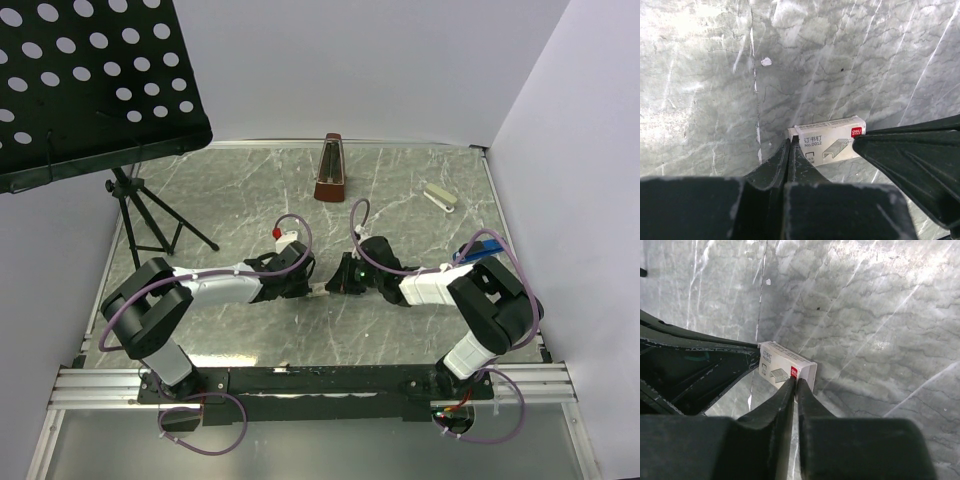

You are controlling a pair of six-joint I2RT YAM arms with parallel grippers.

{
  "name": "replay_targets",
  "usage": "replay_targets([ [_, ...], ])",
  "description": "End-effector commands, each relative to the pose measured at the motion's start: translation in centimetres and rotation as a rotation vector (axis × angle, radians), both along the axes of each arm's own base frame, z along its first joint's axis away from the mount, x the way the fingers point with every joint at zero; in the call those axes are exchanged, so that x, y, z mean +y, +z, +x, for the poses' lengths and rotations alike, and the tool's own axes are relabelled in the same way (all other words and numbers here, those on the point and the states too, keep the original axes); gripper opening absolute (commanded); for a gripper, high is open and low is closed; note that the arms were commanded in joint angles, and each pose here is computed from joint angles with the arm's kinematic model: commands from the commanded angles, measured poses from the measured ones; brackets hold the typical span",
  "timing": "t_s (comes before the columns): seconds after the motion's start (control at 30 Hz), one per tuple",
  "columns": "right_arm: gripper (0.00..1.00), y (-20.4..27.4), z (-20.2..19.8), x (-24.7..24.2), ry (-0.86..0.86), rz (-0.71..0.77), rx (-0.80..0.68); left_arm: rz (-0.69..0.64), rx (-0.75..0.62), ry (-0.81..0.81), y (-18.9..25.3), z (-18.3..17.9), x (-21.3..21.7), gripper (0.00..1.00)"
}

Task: Load the staples into the stapler

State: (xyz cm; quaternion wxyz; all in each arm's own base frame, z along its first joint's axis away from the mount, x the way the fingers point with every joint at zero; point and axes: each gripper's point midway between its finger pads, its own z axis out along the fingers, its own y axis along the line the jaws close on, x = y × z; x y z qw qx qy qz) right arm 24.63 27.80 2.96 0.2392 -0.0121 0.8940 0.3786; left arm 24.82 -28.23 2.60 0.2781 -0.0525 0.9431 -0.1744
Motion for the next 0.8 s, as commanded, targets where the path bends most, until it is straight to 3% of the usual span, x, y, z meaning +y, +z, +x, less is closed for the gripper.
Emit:
replay_targets([
  [0.0, 0.02, 1.4, 0.5, 0.7, 0.003, 0.084, -0.024, -0.013, -0.023, 0.005, 1.0, 0.5, -0.8, 0.01],
  [0.77, 0.0, 0.3, 0.8, -1.9, -0.037, 0.039, 0.005, 0.043, -0.033, 0.042, 1.1, 1.1, 1.4, 0.01],
])
